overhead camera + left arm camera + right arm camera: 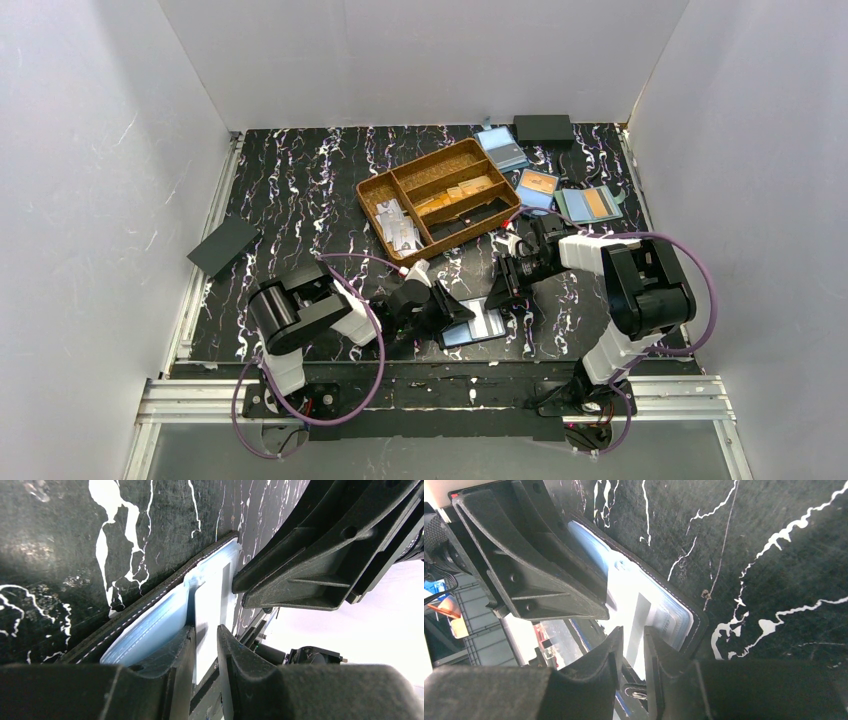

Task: Take the credit cards out of the card holder
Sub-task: Remove the credit card from the card holder.

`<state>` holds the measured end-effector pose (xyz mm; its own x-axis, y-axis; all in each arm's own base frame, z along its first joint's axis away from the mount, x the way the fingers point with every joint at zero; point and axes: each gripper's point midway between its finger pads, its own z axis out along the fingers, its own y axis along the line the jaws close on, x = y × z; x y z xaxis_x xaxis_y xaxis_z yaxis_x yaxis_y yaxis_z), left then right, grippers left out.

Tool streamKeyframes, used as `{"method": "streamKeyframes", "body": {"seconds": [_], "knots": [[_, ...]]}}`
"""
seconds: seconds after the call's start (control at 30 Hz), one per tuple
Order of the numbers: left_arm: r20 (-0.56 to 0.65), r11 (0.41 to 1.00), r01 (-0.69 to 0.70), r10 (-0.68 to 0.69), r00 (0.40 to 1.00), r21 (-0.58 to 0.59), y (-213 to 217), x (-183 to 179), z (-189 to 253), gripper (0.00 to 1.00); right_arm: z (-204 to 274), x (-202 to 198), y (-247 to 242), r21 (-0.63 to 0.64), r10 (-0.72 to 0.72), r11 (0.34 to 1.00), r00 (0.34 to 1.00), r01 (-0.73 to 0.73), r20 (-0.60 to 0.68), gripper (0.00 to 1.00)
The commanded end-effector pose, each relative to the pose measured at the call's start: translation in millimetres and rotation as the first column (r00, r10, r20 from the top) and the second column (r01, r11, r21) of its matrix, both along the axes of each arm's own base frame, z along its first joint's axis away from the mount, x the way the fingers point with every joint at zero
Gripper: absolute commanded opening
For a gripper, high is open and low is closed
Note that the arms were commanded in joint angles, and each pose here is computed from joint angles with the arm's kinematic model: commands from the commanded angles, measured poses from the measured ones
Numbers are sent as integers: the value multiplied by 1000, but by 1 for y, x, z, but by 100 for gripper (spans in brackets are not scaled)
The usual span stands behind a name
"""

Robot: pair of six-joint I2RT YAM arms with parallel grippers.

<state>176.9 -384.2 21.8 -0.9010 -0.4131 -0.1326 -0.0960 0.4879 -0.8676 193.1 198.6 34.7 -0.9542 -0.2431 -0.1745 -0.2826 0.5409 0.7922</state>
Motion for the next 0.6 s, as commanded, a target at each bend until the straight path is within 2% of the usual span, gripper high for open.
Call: {"method": "streamKeyframes", "body": {"seconds": [0.0,0.13,0.33,0.57], "knots": [[-42,991,-22,28,999,129,20,-4,-41,22,-8,-15,3,-31,47,998,998,-49,-45,31],[-55,994,-7,13,998,110,19,-7,-41,16,-3,-21,7,19,97,995,994,-96,-51,30],[-56,996,-8,13,998,92,19,-7,-40,0,-13,-17,2,-46,77,996,996,-79,-34,30],[-53,995,-25,30,998,92,29,-8,-41,0,-15,-10,-1,-70,59,996,998,-60,-18,35]]}}
